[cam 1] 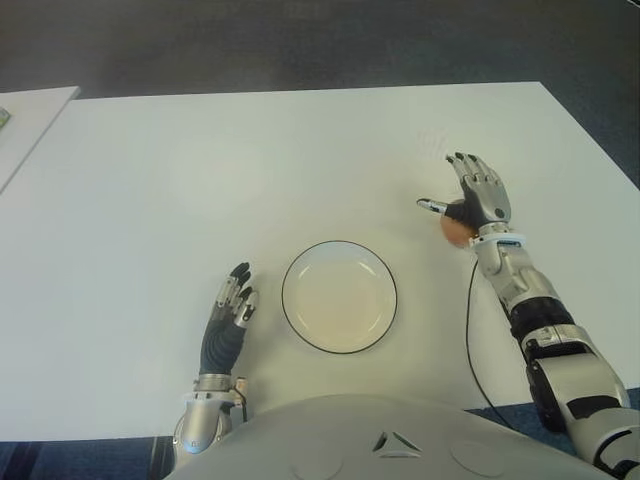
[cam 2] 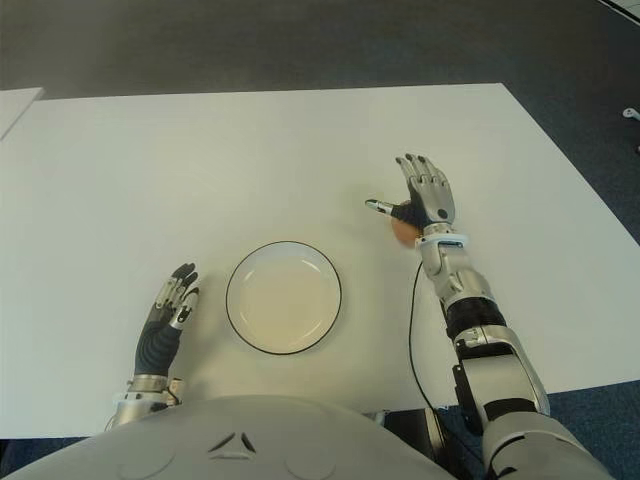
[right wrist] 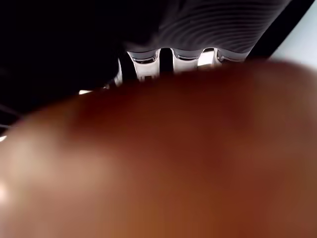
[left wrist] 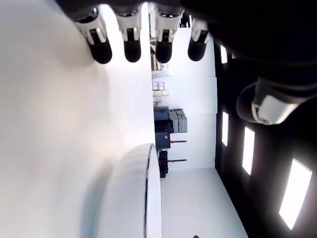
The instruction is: Put the apples into the plate.
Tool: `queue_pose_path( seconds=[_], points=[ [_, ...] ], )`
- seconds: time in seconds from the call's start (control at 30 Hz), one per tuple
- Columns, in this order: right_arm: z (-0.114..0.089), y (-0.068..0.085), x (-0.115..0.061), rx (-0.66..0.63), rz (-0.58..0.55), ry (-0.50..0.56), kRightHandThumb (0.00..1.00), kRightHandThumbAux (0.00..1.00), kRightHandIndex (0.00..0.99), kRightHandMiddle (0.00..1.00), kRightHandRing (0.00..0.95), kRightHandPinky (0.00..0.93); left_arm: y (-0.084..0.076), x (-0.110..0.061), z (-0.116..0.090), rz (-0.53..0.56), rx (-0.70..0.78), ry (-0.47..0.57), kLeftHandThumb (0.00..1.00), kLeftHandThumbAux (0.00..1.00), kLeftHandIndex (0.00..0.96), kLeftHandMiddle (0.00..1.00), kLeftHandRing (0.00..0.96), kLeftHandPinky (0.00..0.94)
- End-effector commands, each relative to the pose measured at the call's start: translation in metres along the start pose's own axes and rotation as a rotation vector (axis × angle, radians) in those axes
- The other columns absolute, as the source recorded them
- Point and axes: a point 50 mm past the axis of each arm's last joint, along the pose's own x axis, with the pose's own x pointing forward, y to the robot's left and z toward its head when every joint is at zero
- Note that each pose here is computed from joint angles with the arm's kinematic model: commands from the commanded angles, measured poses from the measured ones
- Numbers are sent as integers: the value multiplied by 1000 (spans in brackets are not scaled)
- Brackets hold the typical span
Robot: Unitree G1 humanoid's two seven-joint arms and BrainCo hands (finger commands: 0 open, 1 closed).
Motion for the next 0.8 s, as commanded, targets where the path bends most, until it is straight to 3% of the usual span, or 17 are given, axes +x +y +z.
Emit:
queue_pose_path(
  seconds=[0.03,0.4,0.8],
  points=[
    [-9,8,-8,14,31,28,293,199,0,0,0,0,4,-6,-8,0,18,46,1,393,0,0,0,0],
    [-31,13,-18,16,70,111,289,215,0,0,0,0,7,-8,-7,3,20,53,2,398,0,0,0,0],
    [-40,16,-29,22,82,156,278,212,0,0,0,0,8,-8,-7,-10,17,49,3,396,0,0,0,0]
  ],
)
